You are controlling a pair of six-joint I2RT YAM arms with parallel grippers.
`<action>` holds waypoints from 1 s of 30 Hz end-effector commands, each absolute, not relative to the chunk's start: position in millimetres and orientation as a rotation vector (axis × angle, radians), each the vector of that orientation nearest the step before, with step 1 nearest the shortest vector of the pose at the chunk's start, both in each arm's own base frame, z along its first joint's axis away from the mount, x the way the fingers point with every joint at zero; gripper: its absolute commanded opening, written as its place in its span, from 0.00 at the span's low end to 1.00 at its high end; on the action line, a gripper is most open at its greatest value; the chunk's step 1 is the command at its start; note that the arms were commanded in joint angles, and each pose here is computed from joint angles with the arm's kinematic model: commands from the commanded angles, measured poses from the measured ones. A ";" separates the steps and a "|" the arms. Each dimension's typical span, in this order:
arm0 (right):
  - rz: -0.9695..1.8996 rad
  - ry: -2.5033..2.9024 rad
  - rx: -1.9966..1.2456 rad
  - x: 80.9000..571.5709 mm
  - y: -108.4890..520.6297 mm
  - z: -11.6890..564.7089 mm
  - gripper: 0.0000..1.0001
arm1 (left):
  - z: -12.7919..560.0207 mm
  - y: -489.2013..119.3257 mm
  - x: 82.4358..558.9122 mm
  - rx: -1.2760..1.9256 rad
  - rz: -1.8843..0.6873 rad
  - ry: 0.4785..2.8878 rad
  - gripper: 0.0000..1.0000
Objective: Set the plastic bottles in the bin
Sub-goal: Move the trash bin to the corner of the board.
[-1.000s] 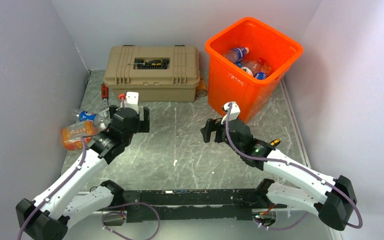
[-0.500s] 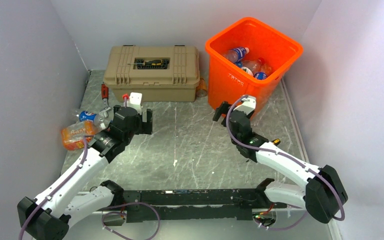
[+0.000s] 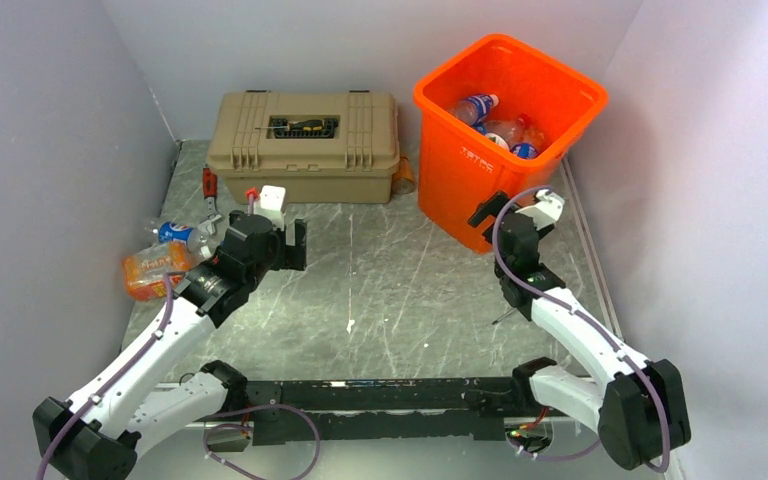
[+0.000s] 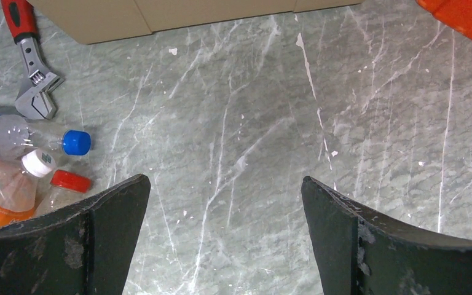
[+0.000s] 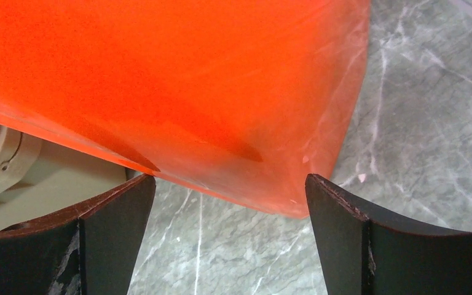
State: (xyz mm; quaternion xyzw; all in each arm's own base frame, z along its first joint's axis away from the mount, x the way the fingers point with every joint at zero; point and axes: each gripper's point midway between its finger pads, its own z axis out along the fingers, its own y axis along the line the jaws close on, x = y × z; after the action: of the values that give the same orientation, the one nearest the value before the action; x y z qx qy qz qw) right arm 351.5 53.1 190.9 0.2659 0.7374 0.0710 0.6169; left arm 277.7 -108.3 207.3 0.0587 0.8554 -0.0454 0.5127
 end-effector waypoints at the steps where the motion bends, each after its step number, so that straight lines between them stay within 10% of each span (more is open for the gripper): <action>1: 0.164 1.596 0.720 357.5 23.3 211.4 0.97 | 231.0 -113.4 279.9 0.126 -0.164 2.001 0.99; 13: 0.196 1.529 0.815 351.3 -6.3 229.3 0.99 | 232.6 -119.6 277.6 0.153 -0.202 2.000 0.99; 20: 0.457 1.668 0.411 319.3 119.3 206.9 0.89 | 238.5 -124.7 274.8 0.167 -0.245 1.986 0.99; 30: 0.097 1.698 0.042 341.5 212.2 218.5 0.92 | 237.5 -127.2 273.7 0.179 -0.257 1.993 1.00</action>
State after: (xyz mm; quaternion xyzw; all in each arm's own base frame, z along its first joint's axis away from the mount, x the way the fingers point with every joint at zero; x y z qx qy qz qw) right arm 311.2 214.3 165.7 0.0156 0.7981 0.1049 0.5931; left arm 270.9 -121.9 212.8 0.0789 0.8512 -0.0867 0.5116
